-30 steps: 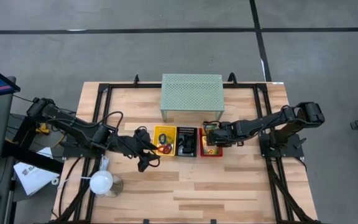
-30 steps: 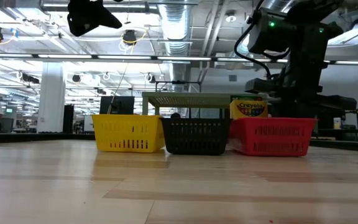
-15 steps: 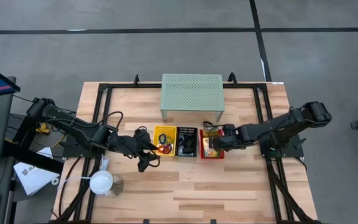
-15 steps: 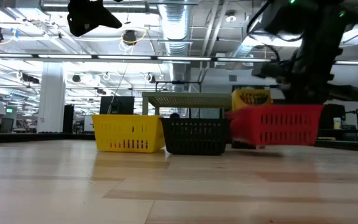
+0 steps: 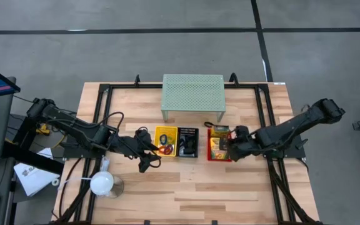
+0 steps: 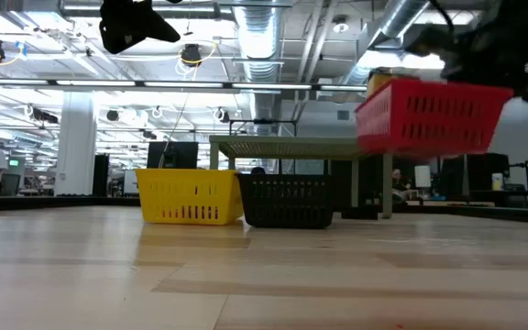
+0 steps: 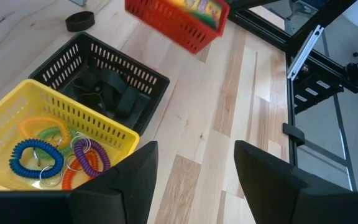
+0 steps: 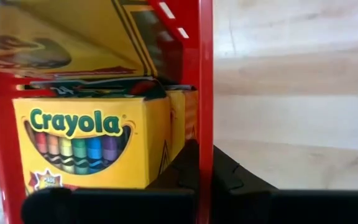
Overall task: Pick & Place Office Desk Supplies
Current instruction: Put the red bin on the shelf
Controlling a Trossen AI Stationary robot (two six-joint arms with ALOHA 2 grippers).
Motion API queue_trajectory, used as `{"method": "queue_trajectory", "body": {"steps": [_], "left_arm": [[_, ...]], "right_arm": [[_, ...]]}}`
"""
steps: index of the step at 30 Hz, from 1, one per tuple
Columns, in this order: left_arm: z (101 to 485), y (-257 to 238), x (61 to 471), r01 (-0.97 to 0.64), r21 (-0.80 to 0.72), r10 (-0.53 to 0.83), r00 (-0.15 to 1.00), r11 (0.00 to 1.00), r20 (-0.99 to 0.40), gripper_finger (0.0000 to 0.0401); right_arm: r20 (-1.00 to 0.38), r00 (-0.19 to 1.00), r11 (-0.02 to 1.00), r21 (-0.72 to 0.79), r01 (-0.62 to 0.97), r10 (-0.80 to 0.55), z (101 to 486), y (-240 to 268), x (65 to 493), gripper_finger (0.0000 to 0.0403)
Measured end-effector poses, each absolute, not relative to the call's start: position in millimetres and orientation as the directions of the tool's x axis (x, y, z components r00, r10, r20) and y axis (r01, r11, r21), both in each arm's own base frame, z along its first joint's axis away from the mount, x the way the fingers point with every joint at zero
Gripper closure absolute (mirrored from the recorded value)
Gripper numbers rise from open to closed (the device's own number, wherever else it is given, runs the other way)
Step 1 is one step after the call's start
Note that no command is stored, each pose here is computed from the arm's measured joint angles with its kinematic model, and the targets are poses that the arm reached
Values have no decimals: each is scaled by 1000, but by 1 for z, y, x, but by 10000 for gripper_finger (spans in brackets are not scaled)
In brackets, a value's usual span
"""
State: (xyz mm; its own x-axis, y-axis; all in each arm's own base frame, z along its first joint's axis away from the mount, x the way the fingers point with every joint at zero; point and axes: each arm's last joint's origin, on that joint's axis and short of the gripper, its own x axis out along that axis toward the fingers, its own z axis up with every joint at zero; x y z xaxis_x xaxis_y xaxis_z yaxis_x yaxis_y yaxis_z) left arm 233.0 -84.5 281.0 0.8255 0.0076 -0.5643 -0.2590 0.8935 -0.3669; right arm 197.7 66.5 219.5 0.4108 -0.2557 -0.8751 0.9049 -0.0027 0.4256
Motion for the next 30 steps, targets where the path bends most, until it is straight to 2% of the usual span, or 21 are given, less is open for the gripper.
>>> {"method": "queue_trajectory", "body": {"steps": [7,17,24,30], "left_arm": [[281,-82,234,-265,-365,15,825,893,-564,194],[281,-79,235,-272,-359,25,825,893,-564,194],[281,-79,235,-271,-359,24,826,893,-564,194],[281,-79,235,-269,-360,21,825,893,-564,194]], "right_arm": [[-854,404,42,414,909,-329,268,42,203,403],[-855,412,78,409,909,-315,312,-48,212,403],[-861,414,68,413,908,-297,328,-106,199,403],[-894,374,50,374,926,-247,323,-147,203,403]]}}
